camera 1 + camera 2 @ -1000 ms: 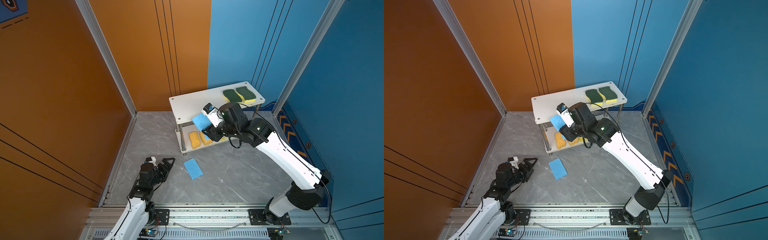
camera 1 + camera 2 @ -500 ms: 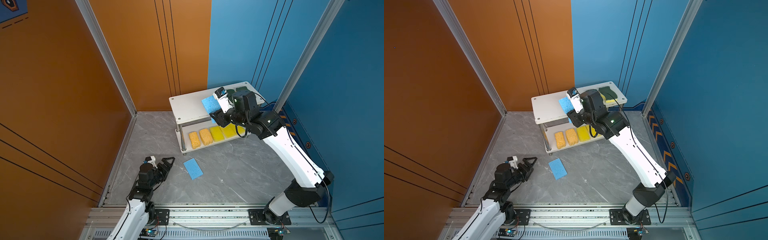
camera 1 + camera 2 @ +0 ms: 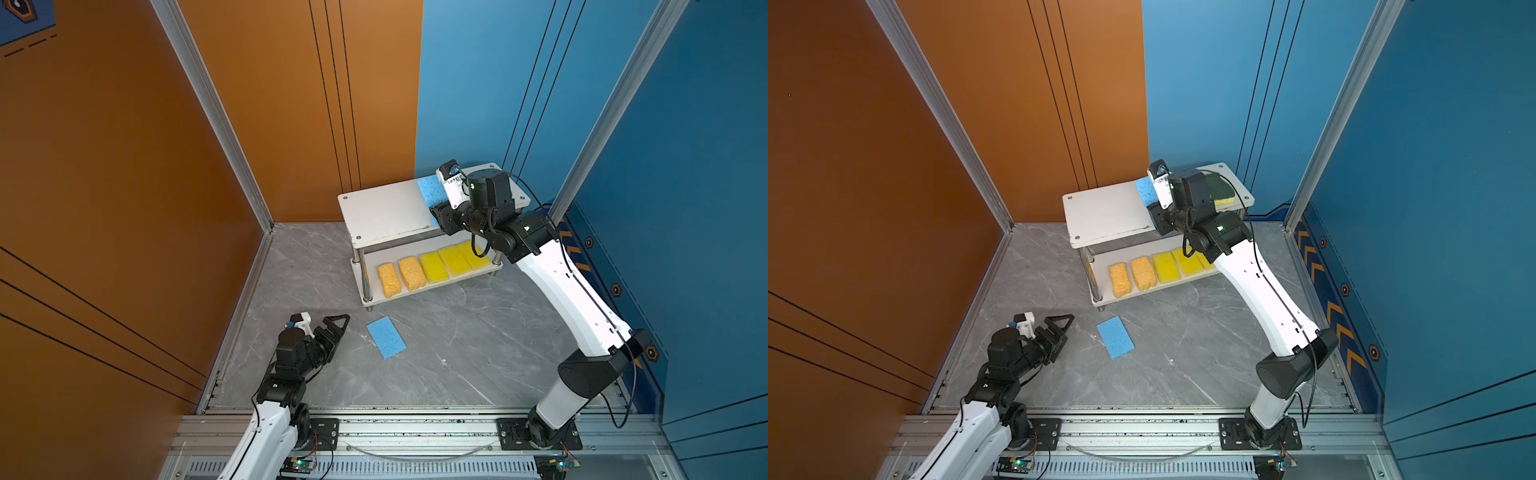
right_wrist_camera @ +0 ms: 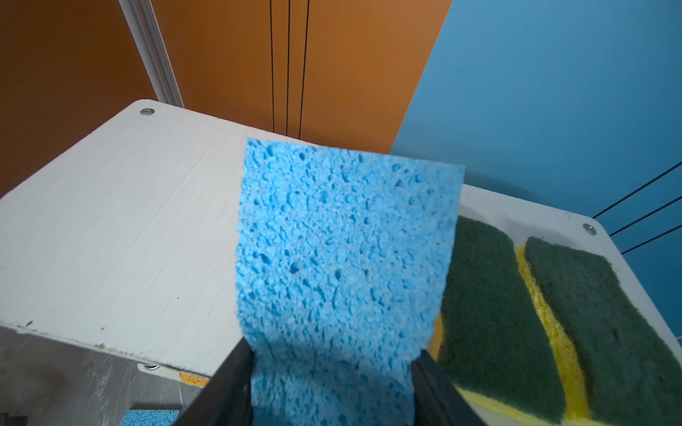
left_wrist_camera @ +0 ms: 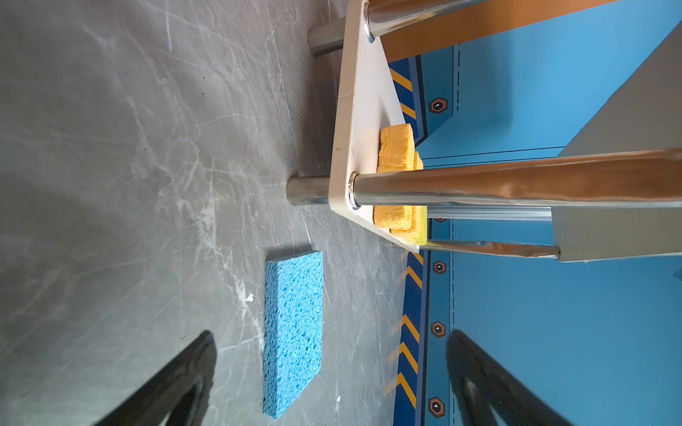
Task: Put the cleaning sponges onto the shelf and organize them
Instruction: 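Carry the blue sponge up above the shelf top with the right gripper, then lower the blue sponge onto the shelf top beside the scrub sponges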
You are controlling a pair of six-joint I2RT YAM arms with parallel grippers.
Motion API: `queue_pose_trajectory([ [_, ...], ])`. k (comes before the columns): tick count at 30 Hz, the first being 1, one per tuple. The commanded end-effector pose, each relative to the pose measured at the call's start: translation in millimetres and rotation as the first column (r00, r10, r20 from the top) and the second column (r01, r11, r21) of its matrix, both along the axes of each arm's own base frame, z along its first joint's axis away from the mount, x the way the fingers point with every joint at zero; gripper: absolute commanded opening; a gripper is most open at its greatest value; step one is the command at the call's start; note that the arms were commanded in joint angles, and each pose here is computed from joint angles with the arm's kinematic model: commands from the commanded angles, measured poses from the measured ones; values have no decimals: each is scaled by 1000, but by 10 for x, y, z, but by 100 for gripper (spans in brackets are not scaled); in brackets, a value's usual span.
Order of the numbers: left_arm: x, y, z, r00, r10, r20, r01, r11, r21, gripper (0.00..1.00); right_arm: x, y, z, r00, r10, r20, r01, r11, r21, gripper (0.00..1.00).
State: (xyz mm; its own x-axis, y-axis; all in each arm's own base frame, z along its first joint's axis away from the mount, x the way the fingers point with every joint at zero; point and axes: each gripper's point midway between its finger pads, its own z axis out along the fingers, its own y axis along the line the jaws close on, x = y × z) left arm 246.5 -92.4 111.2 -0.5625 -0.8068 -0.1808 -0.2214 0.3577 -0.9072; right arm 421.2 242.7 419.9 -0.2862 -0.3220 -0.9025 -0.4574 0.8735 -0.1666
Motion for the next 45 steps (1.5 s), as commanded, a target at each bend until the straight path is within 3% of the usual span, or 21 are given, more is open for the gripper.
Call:
queue_pose_trajectory([
  [1, -36, -5, -52, 1000, -8, -17, 8, 1000, -8, 98, 136, 22, 132, 998, -29, 54, 27, 999, 34, 57],
  [22, -92, -4, -43, 1000, -8, -17, 8, 1000, -14, 98, 383, 82, -92, 996, -89, 4, 88, 993, 82, 62],
  [45, -138, 8, -75, 1000, -2, -17, 1, 1000, -17, 98, 439, 111, -276, 996, -88, -15, 88, 995, 40, 72],
])
